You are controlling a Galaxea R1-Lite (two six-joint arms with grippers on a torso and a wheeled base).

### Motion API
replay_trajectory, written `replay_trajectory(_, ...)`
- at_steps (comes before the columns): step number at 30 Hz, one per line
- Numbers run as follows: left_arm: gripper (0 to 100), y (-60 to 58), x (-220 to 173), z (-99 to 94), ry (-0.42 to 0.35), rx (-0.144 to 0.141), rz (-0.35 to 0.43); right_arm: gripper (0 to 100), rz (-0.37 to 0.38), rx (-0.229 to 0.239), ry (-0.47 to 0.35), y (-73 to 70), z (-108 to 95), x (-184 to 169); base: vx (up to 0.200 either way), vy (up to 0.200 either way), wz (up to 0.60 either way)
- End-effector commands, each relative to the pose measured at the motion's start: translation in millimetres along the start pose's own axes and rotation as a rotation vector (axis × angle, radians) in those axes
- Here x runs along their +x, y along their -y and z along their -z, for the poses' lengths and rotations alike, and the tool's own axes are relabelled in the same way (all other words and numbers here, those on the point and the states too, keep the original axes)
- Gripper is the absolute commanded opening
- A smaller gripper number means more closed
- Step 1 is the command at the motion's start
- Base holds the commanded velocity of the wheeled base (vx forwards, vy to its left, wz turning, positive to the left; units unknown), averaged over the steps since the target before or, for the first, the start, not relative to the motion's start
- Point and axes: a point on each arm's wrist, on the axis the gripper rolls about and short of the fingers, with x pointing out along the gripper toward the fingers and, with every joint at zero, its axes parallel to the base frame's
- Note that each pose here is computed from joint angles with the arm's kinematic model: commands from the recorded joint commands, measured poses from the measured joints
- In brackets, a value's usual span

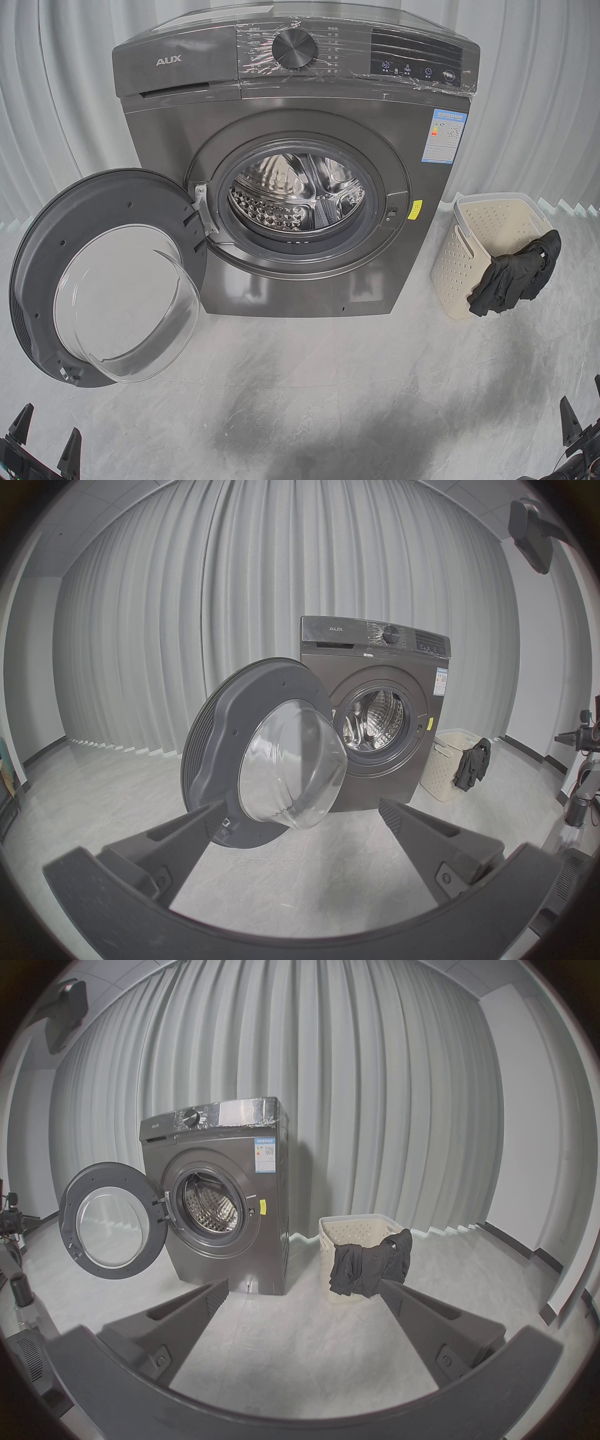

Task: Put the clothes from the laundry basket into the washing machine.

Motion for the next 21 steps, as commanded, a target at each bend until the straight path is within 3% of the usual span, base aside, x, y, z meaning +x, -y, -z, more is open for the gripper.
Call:
replay_trajectory(1,100,0.0,0.0,4.8,-0.001,0.001,0.0,100,0.012,0.006,0.05,-0.3,6.4,-4.8,0.0,0.0,0.0)
replay_trajectory(8,100,-0.1,0.0,4.8,-0.001,0.001,-0.001,100,0.047,0.021,0.033,0.4,8.1,-4.7,0.0,0.0,0.0)
replay_trajectory(13,100,-0.1,0.0,4.8,-0.001,0.002,-0.001,100,-0.004,0.053,-0.02,-0.8,13.0,-4.9,0.0,0.0,0.0)
replay_trajectory(17,100,-0.1,0.0,4.8,-0.001,0.001,-0.001,100,-0.06,-0.024,-0.019,-2.2,12.9,-5.0,0.0,0.0,0.0)
replay_trajectory(21,100,0.0,0.0,4.8,-0.001,-0.001,0.0,100,-0.075,-0.006,-0.019,-2.4,13.1,-4.9,0.0,0.0,0.0)
